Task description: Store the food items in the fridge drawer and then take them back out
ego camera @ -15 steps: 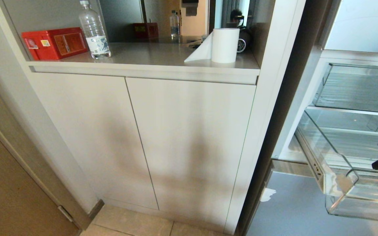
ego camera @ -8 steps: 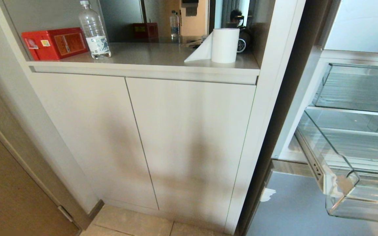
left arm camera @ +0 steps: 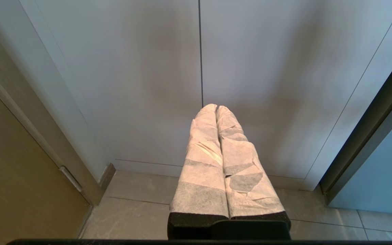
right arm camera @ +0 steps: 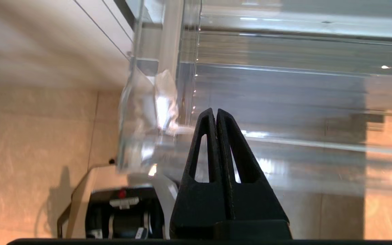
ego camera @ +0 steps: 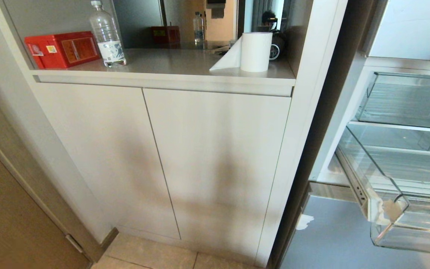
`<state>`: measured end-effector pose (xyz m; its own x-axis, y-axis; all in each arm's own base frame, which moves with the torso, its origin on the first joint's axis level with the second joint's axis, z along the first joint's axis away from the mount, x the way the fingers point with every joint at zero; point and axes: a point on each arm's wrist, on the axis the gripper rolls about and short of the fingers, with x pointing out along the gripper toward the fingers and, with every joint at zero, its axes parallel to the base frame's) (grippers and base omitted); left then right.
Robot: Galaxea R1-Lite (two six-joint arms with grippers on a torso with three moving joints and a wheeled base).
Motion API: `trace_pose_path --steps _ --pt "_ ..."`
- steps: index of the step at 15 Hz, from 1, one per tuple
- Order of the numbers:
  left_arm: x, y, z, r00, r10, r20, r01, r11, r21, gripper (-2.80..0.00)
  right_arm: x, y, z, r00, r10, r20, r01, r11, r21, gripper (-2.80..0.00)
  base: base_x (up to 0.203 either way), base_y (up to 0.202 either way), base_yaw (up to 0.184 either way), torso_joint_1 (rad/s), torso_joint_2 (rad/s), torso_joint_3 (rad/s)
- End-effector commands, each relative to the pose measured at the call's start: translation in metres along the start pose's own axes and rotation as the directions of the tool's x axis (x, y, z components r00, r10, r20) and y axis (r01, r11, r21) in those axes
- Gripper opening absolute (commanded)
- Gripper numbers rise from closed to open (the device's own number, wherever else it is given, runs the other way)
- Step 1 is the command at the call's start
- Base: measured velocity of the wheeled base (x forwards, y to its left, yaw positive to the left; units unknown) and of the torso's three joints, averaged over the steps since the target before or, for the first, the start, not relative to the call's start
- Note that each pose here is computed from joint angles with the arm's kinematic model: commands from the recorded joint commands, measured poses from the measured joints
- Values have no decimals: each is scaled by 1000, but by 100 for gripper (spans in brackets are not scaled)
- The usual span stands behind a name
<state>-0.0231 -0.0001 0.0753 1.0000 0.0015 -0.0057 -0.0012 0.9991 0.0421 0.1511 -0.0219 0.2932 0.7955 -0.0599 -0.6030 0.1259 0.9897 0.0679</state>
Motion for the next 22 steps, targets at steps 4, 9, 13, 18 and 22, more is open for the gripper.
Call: trace_pose_path --steps 4,9,13,18,22 --pt "0 0 0 1000 1 0 -1 1000 -1 -280 -67 2 -49 985 13 173 -18 999 27 -280 0 0 0 0 0 0" --pt "0 0 0 1000 0 0 0 1000 0 -280 -111 2 -128 935 21 354 -33 999 29 -280 0 0 0 0 0 0" --pt "0 0 0 1000 0 1 0 1000 1 -280 -91 -6 -180 872 6 490 -15 1000 15 -280 0 0 0 0 0 0" --pt "0 0 0 1000 0 1 0 1000 1 -280 -20 -12 -244 835 38 549 30 993 -114 -280 0 0 0 0 0 0" --pt "0 0 0 1000 0 1 0 1000 -4 -280 -8 -15 -280 800 117 589 4 980 -200 -280 0 0 0 0 0 0"
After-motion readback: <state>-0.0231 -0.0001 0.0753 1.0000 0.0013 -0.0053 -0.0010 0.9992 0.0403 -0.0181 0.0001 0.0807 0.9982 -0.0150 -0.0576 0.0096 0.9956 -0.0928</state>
